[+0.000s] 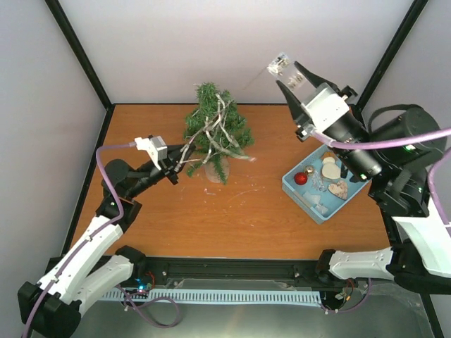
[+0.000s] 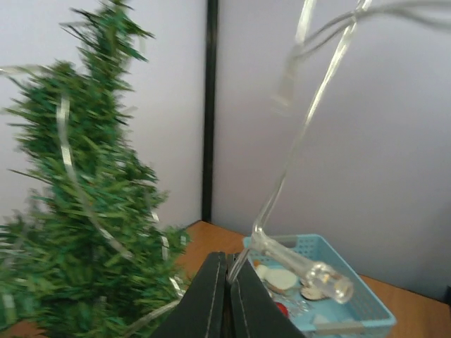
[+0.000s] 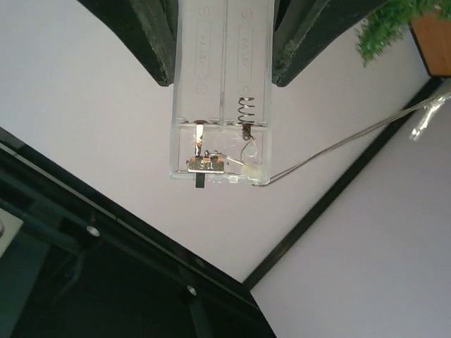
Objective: Decorate the small christmas tree
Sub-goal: Wrap the decoration item around the Christmas tree.
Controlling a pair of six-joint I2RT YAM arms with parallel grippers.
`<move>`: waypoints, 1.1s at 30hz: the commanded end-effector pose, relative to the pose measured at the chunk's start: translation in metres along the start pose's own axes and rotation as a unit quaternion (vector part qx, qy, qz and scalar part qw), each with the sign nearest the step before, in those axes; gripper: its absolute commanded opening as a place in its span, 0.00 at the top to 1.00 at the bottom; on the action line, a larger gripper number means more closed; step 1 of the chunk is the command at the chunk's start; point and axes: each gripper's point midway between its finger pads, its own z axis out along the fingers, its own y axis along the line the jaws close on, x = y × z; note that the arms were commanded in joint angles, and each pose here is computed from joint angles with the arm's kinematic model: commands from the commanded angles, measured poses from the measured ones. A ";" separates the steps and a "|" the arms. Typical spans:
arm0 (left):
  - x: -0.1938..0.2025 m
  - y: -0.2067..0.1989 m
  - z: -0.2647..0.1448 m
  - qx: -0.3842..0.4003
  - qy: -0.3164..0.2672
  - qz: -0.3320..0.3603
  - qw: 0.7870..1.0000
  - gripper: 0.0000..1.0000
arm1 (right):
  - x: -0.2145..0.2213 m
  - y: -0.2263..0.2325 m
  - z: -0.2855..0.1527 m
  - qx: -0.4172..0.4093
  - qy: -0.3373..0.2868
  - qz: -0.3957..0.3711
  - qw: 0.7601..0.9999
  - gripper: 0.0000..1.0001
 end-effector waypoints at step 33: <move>0.011 0.105 -0.020 -0.222 0.058 -0.086 0.970 0.99 | -0.067 -0.154 -0.126 0.259 -0.109 -0.026 0.959 0.77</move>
